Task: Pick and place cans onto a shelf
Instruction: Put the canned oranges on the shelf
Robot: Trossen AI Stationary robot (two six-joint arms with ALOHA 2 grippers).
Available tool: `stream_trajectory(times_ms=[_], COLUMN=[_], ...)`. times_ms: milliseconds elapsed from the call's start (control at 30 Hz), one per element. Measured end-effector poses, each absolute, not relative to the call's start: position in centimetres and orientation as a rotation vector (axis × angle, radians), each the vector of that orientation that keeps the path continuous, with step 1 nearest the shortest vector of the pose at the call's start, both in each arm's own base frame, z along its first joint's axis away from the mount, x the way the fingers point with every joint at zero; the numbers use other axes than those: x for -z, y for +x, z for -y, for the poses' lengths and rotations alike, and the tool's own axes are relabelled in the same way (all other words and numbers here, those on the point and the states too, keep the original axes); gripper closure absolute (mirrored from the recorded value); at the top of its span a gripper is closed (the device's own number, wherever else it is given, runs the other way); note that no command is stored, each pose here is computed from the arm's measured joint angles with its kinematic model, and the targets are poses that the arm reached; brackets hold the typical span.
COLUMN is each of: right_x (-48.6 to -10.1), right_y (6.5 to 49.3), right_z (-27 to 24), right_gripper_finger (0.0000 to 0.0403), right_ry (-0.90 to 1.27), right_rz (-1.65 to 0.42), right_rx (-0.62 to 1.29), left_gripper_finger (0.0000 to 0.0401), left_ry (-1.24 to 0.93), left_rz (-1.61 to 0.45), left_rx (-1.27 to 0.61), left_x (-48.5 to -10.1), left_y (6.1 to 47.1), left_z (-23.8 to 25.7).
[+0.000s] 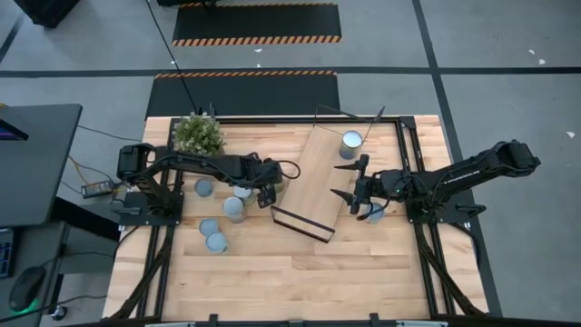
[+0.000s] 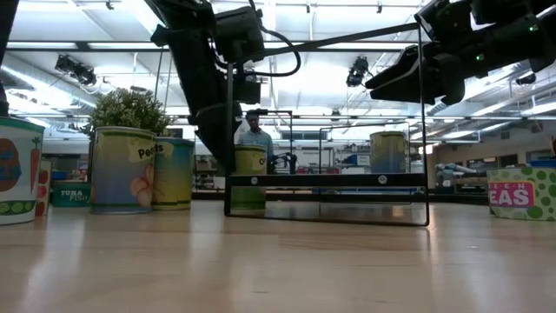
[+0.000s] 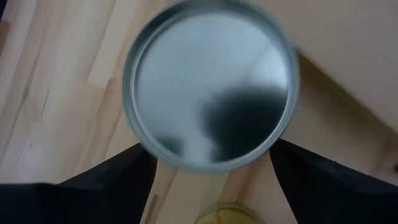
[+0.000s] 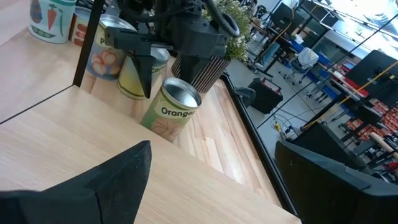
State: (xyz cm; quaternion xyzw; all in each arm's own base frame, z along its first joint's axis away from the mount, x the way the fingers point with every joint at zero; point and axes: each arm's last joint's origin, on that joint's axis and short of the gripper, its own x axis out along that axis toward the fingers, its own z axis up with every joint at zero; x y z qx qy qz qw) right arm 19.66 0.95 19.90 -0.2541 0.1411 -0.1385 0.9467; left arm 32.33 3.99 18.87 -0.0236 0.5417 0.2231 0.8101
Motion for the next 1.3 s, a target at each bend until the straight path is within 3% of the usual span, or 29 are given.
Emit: stream_trajectory(times_ms=[100,300,933,1300], right_x=[-19.9,-19.9,-19.9,-19.8], right_y=[19.7,19.7,19.7,19.6], right_z=[-1.0,-1.0,-1.0,-1.1], right_gripper_finger=[0.0053,0.0053,0.0053,0.0053], right_ry=[-0.518,-0.519,-0.526,-0.519], right_rz=[-0.287,-0.287,-0.288,-0.291], right_rx=[0.281,0.282,0.276,0.275], left_gripper_finger=[0.007,0.0007,0.0008,0.0008], left_ry=[-0.079,-0.103,-0.112,-0.202], left_rz=[-1.183,-1.178,-1.174,-1.268], left_rx=[-0.476,-0.487,-0.454,-0.501], left_x=[-18.8,-18.8,-18.9,-23.2], left_y=[32.1,32.1,32.2,32.3], left_z=[-3.9,-3.9,-3.8,-4.0])
